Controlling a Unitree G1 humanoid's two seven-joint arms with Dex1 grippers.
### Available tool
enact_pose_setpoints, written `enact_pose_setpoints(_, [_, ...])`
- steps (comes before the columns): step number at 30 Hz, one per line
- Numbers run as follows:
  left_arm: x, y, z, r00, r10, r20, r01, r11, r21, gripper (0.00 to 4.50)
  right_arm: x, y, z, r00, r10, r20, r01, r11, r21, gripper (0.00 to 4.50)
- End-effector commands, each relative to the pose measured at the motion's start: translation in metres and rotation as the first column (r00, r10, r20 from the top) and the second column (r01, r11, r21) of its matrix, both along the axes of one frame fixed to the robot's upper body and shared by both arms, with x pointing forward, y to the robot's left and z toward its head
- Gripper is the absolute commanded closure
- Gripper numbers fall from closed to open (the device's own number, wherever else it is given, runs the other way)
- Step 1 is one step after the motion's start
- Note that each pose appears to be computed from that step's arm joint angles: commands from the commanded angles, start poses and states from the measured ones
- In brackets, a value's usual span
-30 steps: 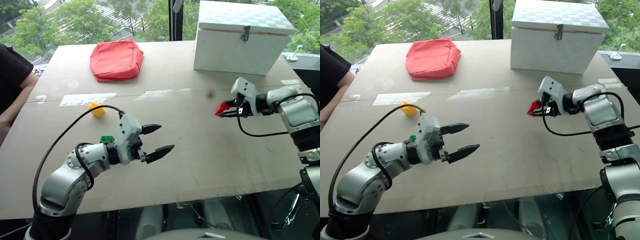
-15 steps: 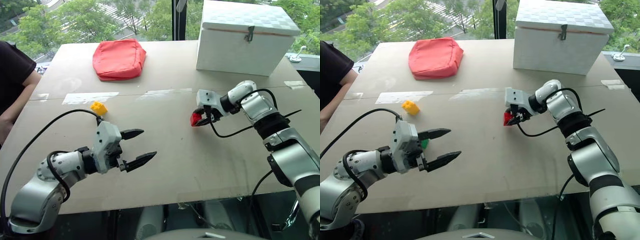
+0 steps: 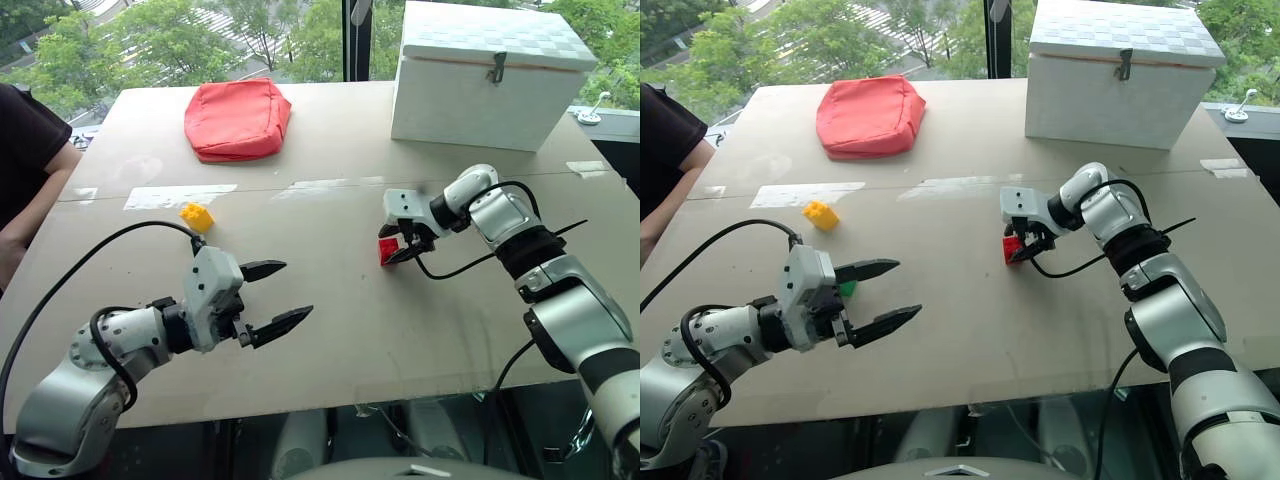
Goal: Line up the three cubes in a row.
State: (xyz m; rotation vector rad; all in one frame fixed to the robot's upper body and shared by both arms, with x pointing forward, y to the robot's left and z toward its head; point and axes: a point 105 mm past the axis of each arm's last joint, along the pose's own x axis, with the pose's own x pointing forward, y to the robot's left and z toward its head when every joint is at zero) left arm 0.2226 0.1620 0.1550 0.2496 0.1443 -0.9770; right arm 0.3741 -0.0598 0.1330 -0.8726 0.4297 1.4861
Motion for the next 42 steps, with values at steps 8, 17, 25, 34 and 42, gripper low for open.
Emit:
enact_pose_setpoints(8, [0.003, 0.035, 0.004, 0.981, 0.196, 0.0, -0.196, 0.98, -0.038, 0.0, -0.008, -0.006, 0.049, 0.994, 0.019, 0.109, -0.034, 0.989, 0.143, 0.48])
enact_pose_setpoints(17, [0.016, 0.1, -0.008, 0.804, 0.593, -0.043, -0.593, 0.805, 0.016, 0.0, -0.089, -0.016, 0.095, 0.997, 0.033, 0.073, -0.069, 0.818, 0.572, 0.48])
enact_pose_setpoints(25, [0.035, 0.101, -0.035, 0.66, 0.741, -0.126, -0.734, 0.671, 0.104, 0.0, -0.129, -0.028, 0.085, 0.987, -0.082, 0.136, -0.021, 0.782, 0.623, 0.48])
enact_pose_setpoints(34, [0.053, 0.099, -0.043, 0.696, 0.703, -0.146, -0.694, 0.711, 0.114, 3.18, -0.137, -0.04, 0.08, 0.979, -0.124, 0.164, 0.001, 0.802, 0.598, 0.45])
enact_pose_setpoints(42, [0.07, 0.042, -0.002, 0.988, 0.126, -0.085, -0.121, 0.991, 0.06, 3.18, -0.135, -0.052, 0.066, 0.957, -0.267, 0.115, 0.152, 0.795, 0.588, 0.45])
